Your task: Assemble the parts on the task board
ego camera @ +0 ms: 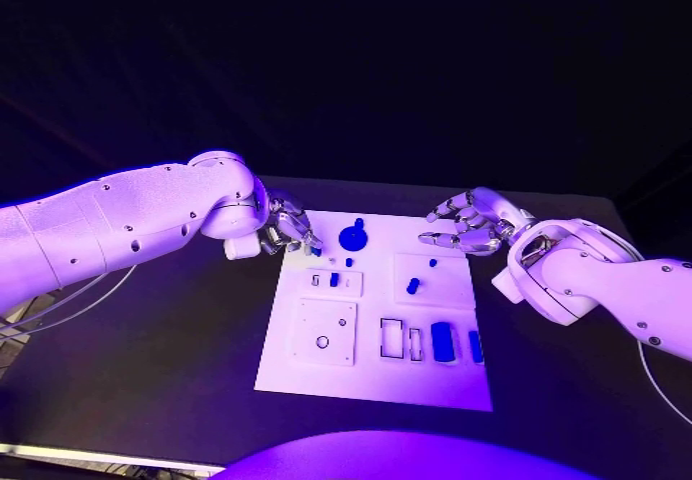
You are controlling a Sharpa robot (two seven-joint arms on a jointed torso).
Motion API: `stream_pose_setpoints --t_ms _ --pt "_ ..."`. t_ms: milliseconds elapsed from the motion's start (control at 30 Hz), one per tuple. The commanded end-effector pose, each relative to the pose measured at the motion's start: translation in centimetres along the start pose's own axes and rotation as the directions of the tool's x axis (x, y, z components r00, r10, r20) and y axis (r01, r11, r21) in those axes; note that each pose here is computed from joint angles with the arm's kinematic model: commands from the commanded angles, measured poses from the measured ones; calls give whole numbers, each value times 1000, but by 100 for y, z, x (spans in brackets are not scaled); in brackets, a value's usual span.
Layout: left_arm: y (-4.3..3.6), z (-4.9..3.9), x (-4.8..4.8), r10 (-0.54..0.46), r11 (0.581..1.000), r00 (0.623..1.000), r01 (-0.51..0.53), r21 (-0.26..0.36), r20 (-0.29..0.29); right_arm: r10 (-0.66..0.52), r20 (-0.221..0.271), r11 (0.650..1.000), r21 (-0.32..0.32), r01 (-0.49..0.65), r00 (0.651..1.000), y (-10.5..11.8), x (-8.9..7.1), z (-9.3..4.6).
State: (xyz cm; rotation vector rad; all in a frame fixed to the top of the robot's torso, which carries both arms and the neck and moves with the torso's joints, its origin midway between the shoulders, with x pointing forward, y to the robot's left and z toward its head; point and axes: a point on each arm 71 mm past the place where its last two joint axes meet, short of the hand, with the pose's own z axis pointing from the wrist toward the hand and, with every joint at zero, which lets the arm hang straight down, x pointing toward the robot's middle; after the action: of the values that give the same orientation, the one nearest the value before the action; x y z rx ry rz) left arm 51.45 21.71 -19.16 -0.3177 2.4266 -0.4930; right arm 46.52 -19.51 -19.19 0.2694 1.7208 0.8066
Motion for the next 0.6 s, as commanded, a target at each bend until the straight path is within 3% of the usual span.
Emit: stream_pose_setpoints --t_ms 33,300,600 --pt "-4 -30 20 58 998 996 -58 1 72 -10 -4 1000 -12 10 1000 5 7 -7" --pt "49 -50 145 147 989 984 -146 -18 100 -9 -5 1000 -10 9 1000 -7 16 -11" --pt "49 -14 302 203 979 976 -202 -20 79 -8 -7 1000 -8 8 1000 -14 24 -14"
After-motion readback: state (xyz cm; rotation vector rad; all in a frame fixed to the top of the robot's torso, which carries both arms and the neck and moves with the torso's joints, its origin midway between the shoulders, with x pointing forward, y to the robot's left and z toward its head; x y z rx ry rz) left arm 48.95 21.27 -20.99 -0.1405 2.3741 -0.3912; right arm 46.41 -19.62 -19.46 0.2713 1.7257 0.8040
